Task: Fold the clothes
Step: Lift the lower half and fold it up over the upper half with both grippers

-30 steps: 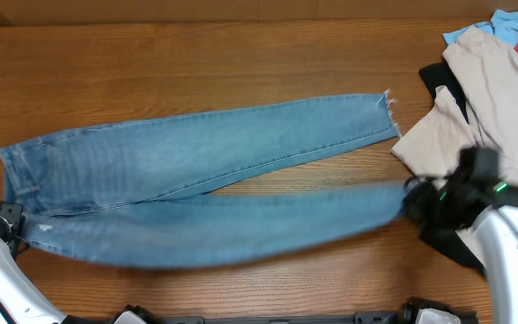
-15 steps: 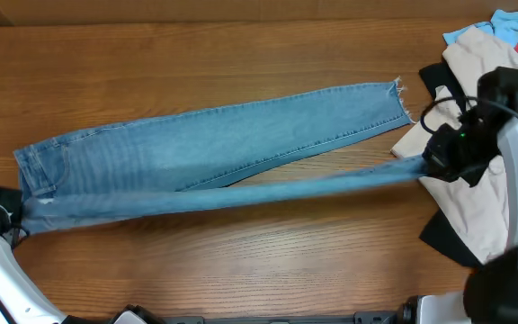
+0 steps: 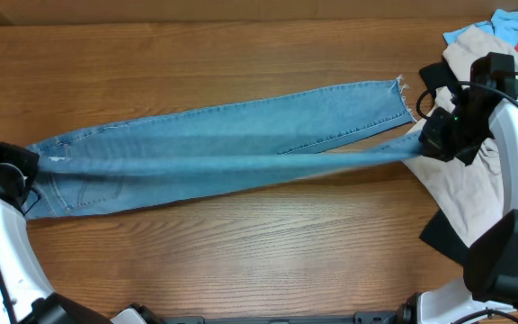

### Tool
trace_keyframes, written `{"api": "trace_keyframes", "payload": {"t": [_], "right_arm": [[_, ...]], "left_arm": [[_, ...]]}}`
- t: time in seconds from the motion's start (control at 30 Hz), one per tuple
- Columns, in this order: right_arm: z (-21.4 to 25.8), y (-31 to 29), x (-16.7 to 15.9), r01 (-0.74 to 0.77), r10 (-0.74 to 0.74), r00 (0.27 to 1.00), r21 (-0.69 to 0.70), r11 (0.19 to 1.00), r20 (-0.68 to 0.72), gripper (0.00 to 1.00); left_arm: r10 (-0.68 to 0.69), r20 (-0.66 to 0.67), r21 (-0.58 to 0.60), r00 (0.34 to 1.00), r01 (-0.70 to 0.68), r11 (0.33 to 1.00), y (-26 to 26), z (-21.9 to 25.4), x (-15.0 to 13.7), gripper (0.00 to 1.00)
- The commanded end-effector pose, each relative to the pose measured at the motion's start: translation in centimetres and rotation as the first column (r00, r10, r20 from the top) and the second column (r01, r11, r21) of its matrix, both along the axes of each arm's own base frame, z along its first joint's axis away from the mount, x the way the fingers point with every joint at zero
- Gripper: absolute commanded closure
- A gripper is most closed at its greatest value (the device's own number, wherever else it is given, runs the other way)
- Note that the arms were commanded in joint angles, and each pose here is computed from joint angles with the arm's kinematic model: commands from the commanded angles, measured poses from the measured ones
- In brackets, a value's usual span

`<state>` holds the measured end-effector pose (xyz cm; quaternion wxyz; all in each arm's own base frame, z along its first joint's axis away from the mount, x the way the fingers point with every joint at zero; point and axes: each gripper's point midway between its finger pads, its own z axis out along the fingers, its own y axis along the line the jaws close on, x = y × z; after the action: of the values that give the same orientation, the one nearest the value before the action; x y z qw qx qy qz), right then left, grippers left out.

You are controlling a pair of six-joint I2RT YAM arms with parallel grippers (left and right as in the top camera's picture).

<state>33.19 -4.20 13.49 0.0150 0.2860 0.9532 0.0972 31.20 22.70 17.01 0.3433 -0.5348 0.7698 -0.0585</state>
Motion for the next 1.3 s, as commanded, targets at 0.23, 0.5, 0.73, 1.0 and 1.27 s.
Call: {"api": "trace_keyframes", "payload": {"t": [0.23,0.5,0.73,1.0,1.27], "right_arm": [[-0.1,0.4,5.7,-0.068,0.089,0.983,-0.136,0.988,0.161,0.96],[-1.9,1.0,6.9,-0.057,0.077,0.986,-0.133,0.989,0.15,0.96],[-1.8,0.9,7.5,-0.054,0.077,0.982,-0.136,0.989,0.172,0.96],[-1.7,0.9,8.1,-0.033,0.059,0.979,-0.135,0.99,0.195,0.96],[-1.6,1.4,9.1,-0.039,0.071,0.97,-0.139,0.989,0.233,0.96]], "left_arm": [[0.057,0.059,0.106,0.997,-0.063,0.992,3.6,0.4,2.3,0.96],[0.028,0.065,0.112,0.997,-0.036,0.993,3.6,-1.1,4.4,0.94],[-0.002,0.097,0.134,0.995,-0.011,0.991,4.1,-2.6,7.0,0.94],[-0.053,0.123,0.161,0.991,0.033,0.986,3.6,-4.7,10.2,0.94],[-0.037,0.122,0.184,0.992,0.014,0.983,4.3,-5.3,10.6,0.93]]}}
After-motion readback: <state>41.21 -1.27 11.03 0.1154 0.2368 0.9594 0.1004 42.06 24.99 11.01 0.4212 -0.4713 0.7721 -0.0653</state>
